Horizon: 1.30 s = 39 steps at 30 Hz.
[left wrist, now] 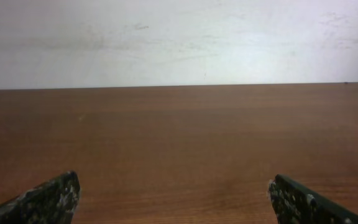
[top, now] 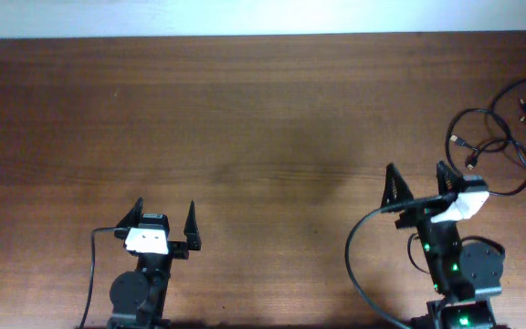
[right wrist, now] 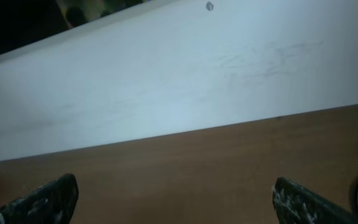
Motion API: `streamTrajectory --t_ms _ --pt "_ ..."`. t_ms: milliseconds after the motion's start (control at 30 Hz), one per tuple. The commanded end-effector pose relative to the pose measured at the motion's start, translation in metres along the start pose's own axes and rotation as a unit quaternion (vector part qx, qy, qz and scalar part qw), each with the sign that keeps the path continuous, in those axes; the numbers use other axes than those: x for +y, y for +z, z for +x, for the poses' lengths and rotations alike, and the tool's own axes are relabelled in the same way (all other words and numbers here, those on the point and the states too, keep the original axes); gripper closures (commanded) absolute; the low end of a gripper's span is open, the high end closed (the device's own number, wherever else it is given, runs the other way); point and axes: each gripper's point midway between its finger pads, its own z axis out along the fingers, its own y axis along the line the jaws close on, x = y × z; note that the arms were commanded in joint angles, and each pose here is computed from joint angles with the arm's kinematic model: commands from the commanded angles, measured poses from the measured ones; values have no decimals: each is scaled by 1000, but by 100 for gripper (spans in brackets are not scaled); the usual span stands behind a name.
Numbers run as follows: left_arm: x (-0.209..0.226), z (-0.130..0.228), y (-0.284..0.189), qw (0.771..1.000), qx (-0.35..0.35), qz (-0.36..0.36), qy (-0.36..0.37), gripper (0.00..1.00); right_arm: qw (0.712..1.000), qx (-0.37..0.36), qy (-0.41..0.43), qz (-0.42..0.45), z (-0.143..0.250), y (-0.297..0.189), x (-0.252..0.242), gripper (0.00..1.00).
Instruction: Untangle cables
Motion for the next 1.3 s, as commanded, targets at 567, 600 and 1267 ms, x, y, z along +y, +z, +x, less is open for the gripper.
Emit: streamTrajectory --t_ms 567,600,1267 --pt "1 1 0 1000 1 -1 7 1 998 13 -13 59 67 -34 -36 1" --pt "1 1 0 1000 1 -1 7 1 997 28 -13 64 75 -35 -39 1" --pt "1 1 0 1000 1 -1 7 1 981 46 -188 27 78 -35 -33 1"
